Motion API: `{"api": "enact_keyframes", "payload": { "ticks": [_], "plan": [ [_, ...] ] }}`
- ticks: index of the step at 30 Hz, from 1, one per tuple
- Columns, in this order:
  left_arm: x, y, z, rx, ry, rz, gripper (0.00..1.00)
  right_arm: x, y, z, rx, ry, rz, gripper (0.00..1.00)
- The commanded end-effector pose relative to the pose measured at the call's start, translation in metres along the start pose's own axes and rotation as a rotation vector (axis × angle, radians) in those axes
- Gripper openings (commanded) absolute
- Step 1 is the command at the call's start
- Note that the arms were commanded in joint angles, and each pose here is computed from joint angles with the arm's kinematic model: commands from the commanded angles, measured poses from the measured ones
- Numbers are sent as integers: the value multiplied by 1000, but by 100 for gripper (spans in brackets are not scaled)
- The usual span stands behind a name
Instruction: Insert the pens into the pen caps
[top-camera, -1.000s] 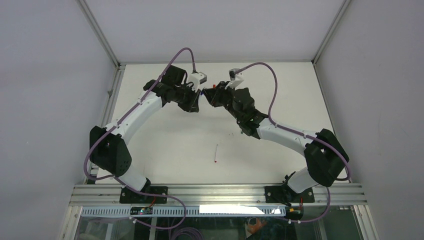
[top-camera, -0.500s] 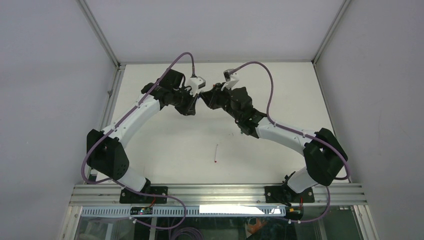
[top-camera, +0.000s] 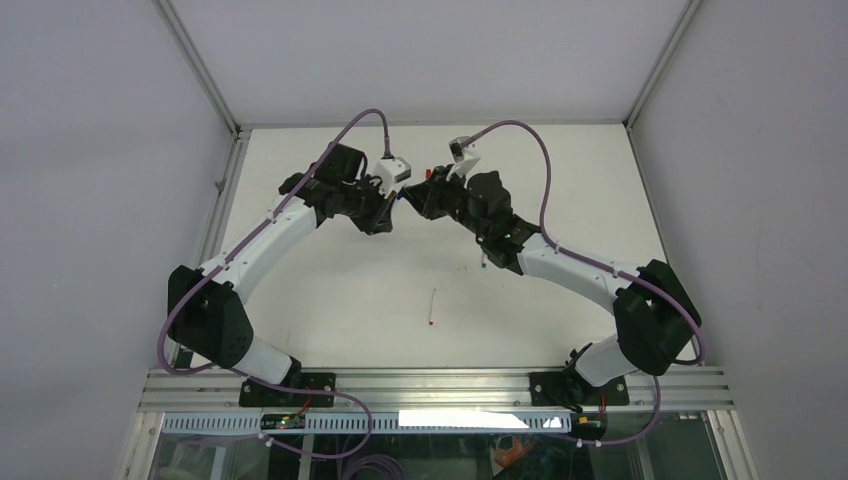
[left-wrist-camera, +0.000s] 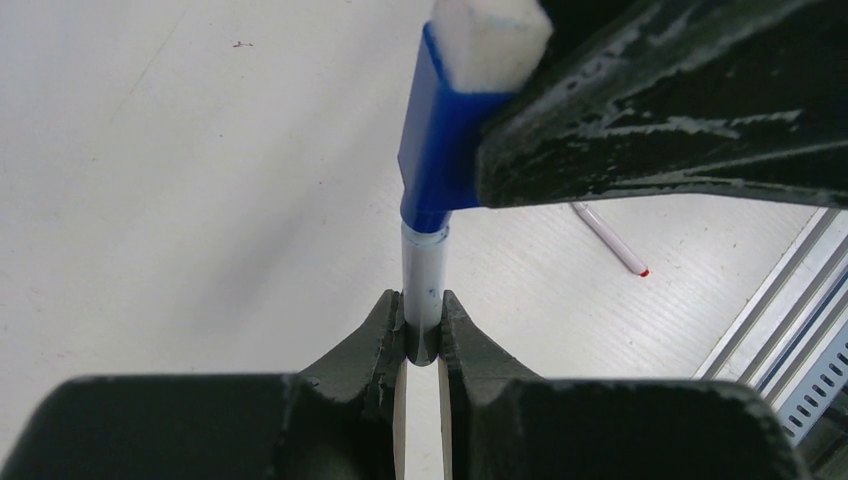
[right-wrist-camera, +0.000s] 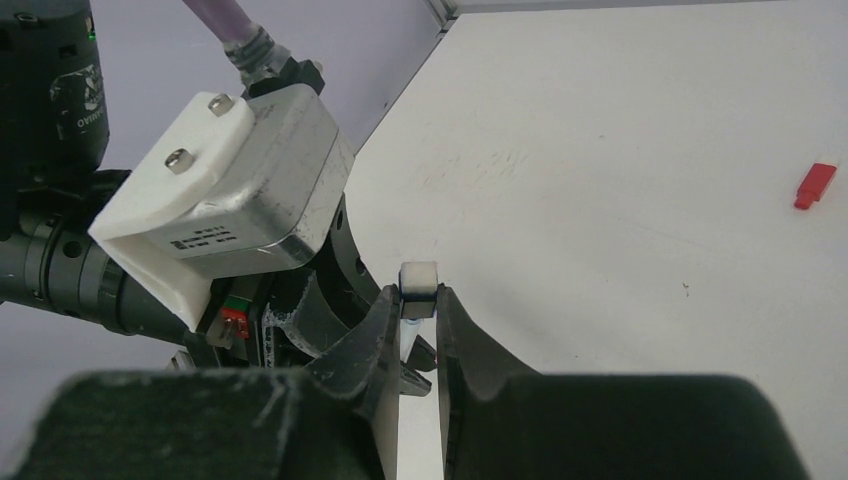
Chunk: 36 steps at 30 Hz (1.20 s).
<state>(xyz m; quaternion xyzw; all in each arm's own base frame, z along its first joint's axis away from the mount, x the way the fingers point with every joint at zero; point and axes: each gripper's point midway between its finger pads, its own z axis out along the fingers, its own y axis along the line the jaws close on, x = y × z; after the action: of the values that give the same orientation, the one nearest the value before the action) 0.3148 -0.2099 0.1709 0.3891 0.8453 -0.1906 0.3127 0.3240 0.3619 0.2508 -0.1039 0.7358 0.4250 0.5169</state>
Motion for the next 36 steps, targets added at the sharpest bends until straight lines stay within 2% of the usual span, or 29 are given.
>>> {"api": "enact_keyframes", "payload": {
  "ticks": [1,25,26,27,32,36],
  "plan": [
    [-73,-10,-20,19,-270,145,0,60,-13,-12,23,219,3,0],
    [-60,-8,-2,20,-203,131,0,40,-14,-12,14,156,19,0],
    [-60,-8,-1,20,-203,131,0,40,-13,-12,13,155,26,24],
    [-60,-8,-2,19,-201,131,0,40,-13,-12,12,155,29,29],
    [-58,-7,-1,17,-194,130,0,38,-13,-12,8,152,34,41],
    [-58,-6,0,17,-190,129,0,36,-12,-12,4,143,38,42]
  ]
}}
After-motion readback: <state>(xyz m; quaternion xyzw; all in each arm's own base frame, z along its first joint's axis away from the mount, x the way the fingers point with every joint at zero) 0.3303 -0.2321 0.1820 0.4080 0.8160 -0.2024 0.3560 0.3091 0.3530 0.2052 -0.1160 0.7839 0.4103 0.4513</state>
